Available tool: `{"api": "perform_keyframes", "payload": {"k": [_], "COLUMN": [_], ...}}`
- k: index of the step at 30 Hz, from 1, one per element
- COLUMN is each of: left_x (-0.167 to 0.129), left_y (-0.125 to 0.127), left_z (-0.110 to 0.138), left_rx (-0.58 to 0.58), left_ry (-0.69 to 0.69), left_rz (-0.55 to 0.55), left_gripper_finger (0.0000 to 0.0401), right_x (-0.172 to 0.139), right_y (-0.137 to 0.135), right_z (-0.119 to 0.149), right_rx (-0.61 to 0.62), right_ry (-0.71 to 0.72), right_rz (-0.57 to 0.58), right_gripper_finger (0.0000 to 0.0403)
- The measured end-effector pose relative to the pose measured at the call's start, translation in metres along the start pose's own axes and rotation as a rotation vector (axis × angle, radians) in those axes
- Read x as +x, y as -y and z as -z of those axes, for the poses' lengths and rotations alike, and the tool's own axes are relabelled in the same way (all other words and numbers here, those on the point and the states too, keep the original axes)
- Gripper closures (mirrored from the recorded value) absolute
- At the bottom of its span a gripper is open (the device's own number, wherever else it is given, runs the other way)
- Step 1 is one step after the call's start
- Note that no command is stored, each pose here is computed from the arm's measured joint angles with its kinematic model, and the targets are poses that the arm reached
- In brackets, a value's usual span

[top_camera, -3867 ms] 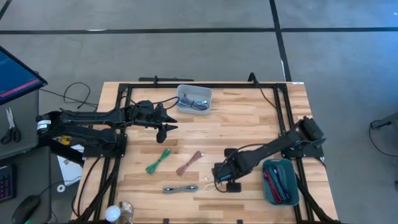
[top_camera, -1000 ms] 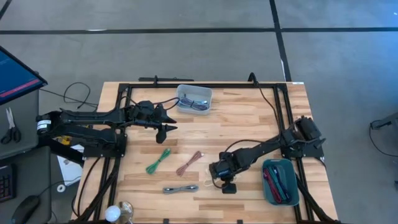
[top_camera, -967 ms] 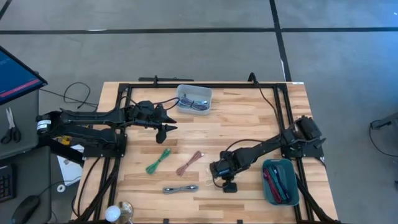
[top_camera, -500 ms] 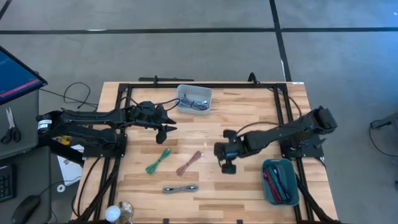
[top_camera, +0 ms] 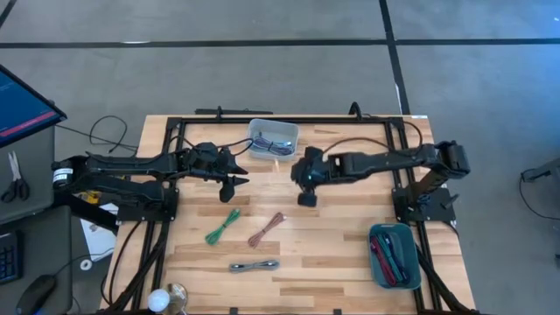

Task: Pick & Place USB Port
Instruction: Put the white charger cable into the gray bin

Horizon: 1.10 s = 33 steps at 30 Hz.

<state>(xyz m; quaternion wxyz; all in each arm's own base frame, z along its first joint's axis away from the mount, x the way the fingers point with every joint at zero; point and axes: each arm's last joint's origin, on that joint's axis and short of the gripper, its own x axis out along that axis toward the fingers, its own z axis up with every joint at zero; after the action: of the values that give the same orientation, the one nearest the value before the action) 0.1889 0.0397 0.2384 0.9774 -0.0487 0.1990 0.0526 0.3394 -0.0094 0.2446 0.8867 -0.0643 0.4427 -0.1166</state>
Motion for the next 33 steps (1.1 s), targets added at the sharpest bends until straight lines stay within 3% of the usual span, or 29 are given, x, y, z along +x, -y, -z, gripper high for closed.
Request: {"api": "perform_keyframes", "payload": {"k": [10,16,26,33], "left_x": [0.000,0.000,0.000,0.000], "left_y": [0.000,0.000,-0.002,-0.003], "left_z": [0.000,0.000,0.000,0.000], "left_rx": [0.001,0.001,0.027,0.026], "left_ry": [0.003,0.003,0.004,0.004], "left_rz": [0.000,0.000,-0.061,-0.075], "left_gripper_finger": [0.0265,0.0265,0.0265,0.0265], "right_x": [0.001,0.008,0.071,0.108], "right_y": [0.050,0.082,0.106,0.117], "right_z": [-0.038,-0.046,-0.036,-0.048], "right_rx": [0.004,0.054,0.106,0.117], "right_ry": [0.208,0.273,0.218,0.200], "right_rz": [0.107,0.181,0.132,0.150], "right_gripper_finger": [0.0403,0.0403,0.0403,0.0403]}}
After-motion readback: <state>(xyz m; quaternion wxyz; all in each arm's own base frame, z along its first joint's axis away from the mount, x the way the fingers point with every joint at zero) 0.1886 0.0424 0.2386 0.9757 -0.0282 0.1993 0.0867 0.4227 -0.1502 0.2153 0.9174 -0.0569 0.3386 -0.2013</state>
